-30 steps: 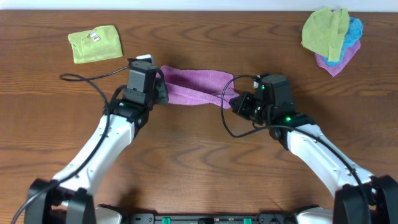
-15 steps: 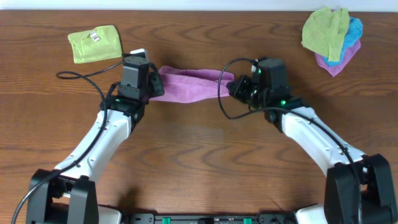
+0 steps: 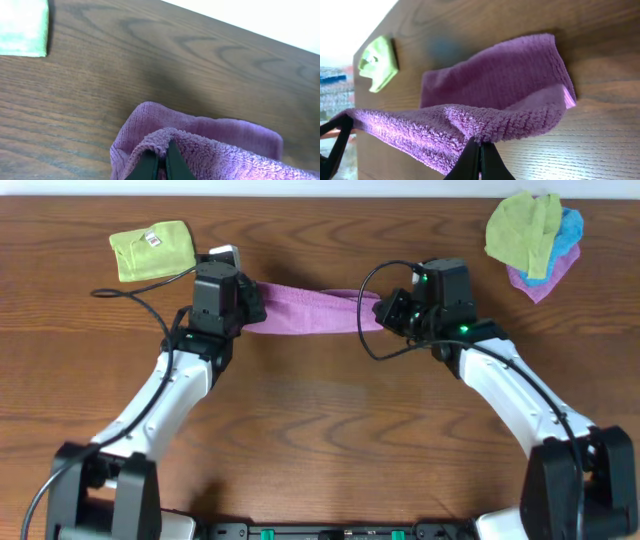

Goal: Fold the cloth
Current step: 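Lift both corners and carry them up over the cloth's top edge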

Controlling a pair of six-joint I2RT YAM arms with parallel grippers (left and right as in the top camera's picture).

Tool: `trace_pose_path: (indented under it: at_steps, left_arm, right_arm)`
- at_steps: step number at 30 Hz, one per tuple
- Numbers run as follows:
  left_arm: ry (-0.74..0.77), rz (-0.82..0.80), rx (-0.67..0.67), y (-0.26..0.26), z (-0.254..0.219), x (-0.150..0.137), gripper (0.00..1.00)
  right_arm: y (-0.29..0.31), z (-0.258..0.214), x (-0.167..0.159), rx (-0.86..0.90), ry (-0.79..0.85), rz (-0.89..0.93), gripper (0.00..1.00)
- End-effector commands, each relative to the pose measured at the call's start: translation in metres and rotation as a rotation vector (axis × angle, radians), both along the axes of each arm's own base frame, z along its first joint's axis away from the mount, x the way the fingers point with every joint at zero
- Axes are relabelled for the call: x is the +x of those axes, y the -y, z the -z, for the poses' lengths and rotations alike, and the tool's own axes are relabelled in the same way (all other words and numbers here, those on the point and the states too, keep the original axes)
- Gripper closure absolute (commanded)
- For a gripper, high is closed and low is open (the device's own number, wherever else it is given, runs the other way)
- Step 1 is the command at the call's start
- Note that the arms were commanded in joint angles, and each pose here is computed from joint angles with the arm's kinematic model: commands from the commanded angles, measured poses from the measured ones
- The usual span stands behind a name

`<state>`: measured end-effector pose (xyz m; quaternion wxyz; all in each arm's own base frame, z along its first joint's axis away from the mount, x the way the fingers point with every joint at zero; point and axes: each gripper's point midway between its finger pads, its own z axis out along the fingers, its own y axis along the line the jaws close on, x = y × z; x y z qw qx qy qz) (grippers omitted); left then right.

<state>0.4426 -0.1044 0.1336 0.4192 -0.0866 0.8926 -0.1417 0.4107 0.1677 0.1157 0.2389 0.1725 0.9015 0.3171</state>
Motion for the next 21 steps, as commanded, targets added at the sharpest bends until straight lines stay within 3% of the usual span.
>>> trace_pose_path:
  at_steps: [1,8,21]
  left_arm:
    - [0.011,-0.011,0.031,-0.004,0.005,0.013,0.94]
    - [0.093,0.021,0.059,-0.001,0.012,0.037,0.94]
    - [0.202,0.037,0.068,-0.002,-0.010,0.051,0.94]
  right_arm:
    - [0.007,0.018,0.006,-0.042,-0.022,0.013,0.98]
    - [0.002,0.024,0.024,-0.039,0.042,-0.001,0.98]
    - [0.009,0.005,0.044,-0.027,0.143,0.024,0.98]
